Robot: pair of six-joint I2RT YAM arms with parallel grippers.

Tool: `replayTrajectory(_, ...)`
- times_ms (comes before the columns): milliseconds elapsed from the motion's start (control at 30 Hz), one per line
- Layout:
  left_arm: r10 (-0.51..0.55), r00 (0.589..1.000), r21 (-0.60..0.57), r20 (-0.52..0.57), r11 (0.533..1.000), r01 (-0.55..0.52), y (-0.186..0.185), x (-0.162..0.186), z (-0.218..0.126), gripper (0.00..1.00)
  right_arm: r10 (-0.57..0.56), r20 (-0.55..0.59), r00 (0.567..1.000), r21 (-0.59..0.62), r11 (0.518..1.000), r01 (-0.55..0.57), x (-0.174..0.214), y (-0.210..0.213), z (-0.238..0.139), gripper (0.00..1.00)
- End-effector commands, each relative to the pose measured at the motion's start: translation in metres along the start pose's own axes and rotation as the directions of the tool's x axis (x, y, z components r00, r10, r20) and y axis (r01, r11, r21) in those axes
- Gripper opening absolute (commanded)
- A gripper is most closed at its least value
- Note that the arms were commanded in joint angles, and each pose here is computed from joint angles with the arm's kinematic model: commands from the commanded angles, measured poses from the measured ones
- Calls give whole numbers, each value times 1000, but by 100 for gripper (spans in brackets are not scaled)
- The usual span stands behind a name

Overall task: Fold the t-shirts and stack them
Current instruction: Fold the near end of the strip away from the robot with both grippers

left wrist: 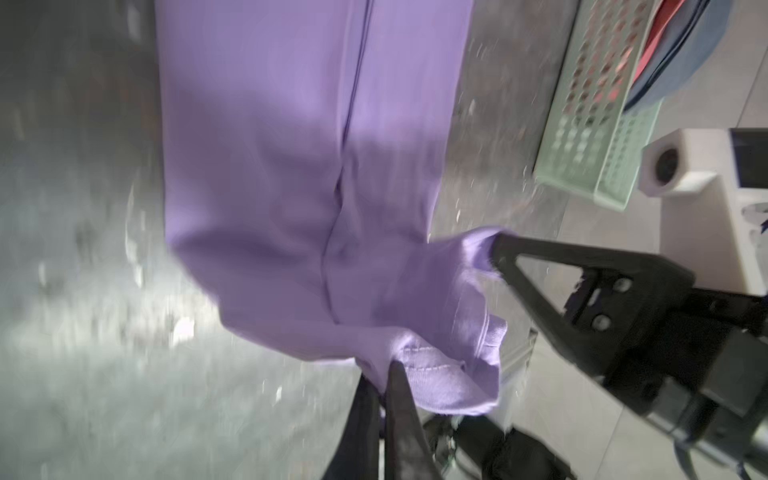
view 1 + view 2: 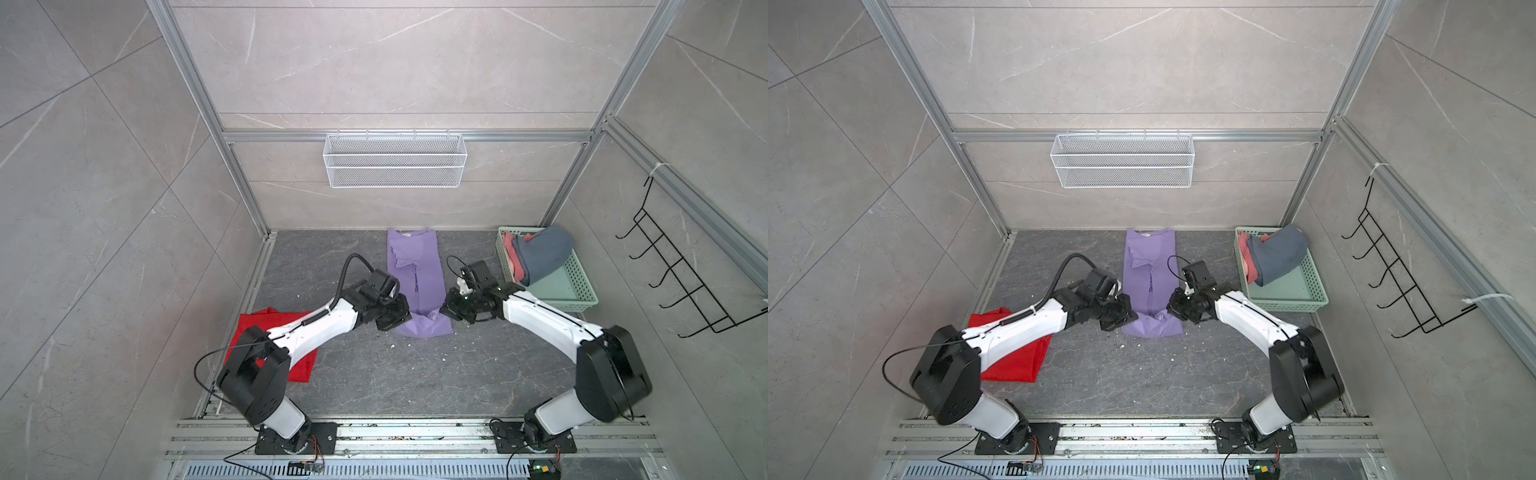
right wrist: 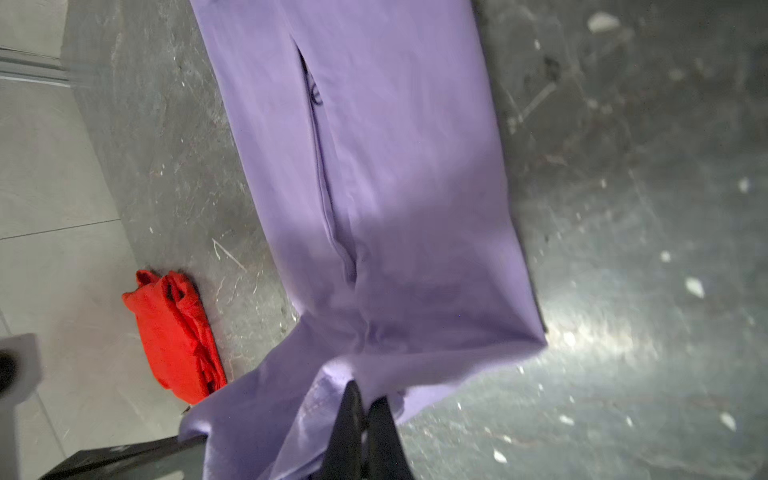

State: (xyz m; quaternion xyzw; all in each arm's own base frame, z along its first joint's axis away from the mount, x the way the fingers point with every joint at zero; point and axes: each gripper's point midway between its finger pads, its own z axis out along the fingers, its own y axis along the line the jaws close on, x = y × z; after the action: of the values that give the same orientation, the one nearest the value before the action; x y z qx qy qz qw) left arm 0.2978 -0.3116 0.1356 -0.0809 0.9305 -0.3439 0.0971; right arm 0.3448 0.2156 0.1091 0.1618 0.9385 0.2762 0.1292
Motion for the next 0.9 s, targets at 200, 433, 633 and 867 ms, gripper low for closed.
replayTrajectory(200, 51, 999, -6, -14, 999, -52, 0, -82, 24, 0, 53, 110, 993, 57, 997, -60, -88, 6, 24, 0)
replayTrajectory(433, 11, 999, 16, 43, 1000, -12, 4, -136, 38, 1, 75, 148, 986, 9, 997, -77, -136, 7, 45, 2)
replayTrajectory(633, -33, 991, 84, 131, 996, 22, 6, -194, 30, 35, 3, 203, 979, -108, 994, 19, -182, 38, 40, 39)
replayTrajectory(867, -61, 969, 79, 241, 996, 43, 7, -217, -6, 59, -43, 225, 973, -123, 990, 73, -177, 34, 6, 62)
